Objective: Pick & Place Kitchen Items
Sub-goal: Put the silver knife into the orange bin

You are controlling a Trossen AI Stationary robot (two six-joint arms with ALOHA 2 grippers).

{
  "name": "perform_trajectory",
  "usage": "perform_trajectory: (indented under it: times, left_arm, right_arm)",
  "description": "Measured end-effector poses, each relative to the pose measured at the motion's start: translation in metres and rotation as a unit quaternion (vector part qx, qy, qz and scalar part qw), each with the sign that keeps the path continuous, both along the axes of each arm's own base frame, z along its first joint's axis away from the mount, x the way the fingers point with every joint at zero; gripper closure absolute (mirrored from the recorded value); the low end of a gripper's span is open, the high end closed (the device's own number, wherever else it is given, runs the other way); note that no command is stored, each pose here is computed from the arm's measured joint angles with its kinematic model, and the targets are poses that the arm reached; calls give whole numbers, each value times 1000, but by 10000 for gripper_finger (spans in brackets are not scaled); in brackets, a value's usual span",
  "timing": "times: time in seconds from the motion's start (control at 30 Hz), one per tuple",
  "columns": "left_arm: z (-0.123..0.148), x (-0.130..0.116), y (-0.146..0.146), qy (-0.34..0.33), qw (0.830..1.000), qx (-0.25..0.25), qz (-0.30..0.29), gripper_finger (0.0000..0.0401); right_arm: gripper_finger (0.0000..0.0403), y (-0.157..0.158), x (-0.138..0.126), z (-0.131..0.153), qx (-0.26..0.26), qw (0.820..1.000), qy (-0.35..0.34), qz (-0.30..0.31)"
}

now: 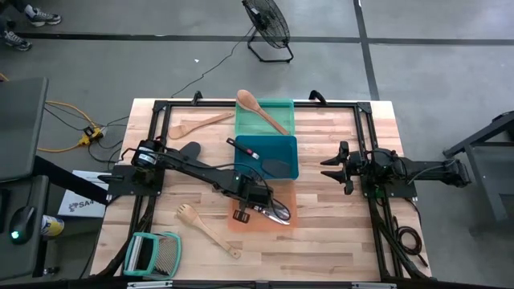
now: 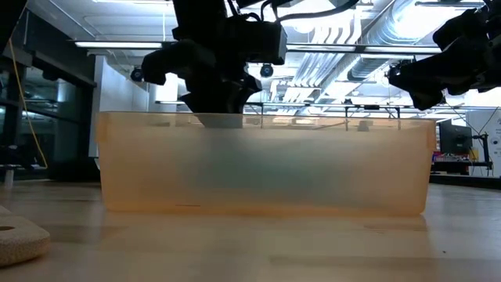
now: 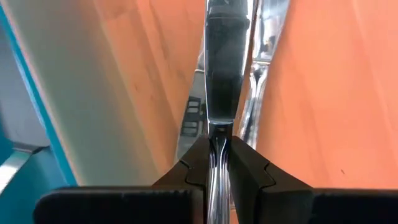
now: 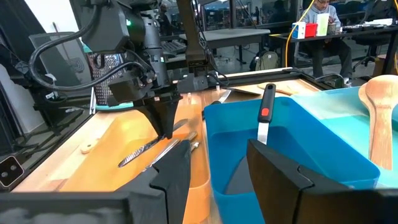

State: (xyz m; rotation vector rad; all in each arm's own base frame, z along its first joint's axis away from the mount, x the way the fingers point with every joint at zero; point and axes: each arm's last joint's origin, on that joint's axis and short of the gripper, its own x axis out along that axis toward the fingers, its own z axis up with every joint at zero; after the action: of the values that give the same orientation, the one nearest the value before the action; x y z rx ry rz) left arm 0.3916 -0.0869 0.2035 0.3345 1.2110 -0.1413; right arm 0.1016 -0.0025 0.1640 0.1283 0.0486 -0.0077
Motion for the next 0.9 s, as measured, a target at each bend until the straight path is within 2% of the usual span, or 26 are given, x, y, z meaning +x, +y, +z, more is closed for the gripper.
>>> perform_trajectory:
  times: [0.17, 0.53, 0.9]
  left_arm:
    - [-5, 2, -2, 6, 1000, -21, 1, 370]
    - [-23, 6, -3, 30, 999, -23, 0, 357]
    - [-23, 9, -4, 24, 999, -23, -3, 340]
  right_arm:
    - [254, 0, 0, 0, 0, 1000, 0, 0]
    - [254, 0, 0, 0, 0, 1000, 1, -1]
    - [254, 0, 0, 0, 0, 1000, 1, -1]
